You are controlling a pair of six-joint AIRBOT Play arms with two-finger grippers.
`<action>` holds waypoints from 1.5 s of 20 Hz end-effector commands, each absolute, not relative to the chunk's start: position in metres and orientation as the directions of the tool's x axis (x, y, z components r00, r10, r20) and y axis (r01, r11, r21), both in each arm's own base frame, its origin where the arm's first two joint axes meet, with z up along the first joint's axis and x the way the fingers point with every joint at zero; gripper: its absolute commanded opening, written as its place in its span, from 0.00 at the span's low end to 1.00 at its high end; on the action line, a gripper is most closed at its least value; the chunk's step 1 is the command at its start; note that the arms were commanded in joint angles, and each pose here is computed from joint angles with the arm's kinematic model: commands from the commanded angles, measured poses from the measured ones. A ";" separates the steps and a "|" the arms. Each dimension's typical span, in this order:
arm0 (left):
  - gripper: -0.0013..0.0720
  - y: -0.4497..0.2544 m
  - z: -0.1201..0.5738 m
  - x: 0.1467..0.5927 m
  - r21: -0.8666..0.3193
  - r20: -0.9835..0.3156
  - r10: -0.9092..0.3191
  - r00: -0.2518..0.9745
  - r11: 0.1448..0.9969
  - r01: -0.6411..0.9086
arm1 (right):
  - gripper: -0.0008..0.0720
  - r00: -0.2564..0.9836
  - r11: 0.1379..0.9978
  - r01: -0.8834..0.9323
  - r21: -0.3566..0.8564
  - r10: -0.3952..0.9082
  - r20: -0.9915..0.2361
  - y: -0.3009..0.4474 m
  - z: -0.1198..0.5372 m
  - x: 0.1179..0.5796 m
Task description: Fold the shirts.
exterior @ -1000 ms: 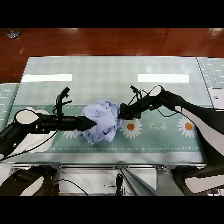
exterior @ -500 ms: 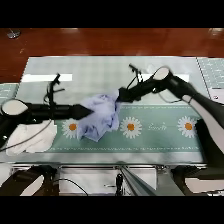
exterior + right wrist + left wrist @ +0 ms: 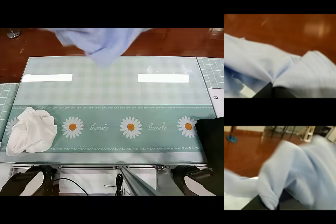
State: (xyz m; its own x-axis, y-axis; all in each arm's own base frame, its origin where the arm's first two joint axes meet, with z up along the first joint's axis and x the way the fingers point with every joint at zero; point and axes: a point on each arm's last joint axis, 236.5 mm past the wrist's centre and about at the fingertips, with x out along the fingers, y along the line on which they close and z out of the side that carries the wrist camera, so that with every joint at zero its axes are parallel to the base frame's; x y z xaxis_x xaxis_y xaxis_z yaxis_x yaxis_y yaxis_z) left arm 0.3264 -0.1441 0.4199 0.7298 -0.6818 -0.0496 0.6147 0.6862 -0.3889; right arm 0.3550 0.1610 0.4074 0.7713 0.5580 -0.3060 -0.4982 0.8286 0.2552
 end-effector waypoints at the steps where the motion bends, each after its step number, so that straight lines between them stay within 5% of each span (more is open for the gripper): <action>1: 0.05 -0.138 0.457 0.294 -0.312 -0.030 -0.659 0.752 0.721 0.619 | 0.04 0.866 0.892 -0.439 0.110 0.452 -0.211 0.118 0.462 0.275; 5: 0.05 -0.154 0.441 0.257 -0.281 -0.117 -0.712 0.692 0.692 0.665 | 0.04 0.892 0.920 -0.387 0.061 0.391 -0.230 0.093 0.462 0.216; 10: 0.05 -0.156 0.391 0.197 -0.213 -0.354 -0.690 0.631 0.717 0.664 | 0.04 0.834 0.921 -0.381 0.087 0.382 -0.399 0.083 0.420 0.150; 15: 0.05 -0.158 0.303 0.197 -0.391 -0.500 -0.709 0.496 0.697 0.602 | 0.04 0.725 0.930 -0.331 0.163 0.361 -0.587 0.079 0.348 0.132; 20: 0.05 -0.186 0.146 0.225 -0.642 -0.596 -0.761 0.255 0.643 0.419 | 0.04 0.569 0.939 -0.234 0.251 0.341 -0.748 0.086 0.226 0.170; 30: 0.05 -0.239 0.037 0.349 -0.648 -0.665 -0.718 0.205 0.691 0.321 | 0.04 0.515 0.946 0.002 0.324 0.277 -0.811 0.096 0.060 0.351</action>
State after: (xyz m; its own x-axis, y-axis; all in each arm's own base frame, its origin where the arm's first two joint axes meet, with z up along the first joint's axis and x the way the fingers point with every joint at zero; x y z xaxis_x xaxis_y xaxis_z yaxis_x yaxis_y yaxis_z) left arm 0.3210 -0.2287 0.0675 0.2246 -0.7334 -0.6416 0.3493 0.6752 -0.6496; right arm 0.3003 0.0978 0.1018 0.4956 0.2976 -0.8160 -0.0814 0.9512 0.2975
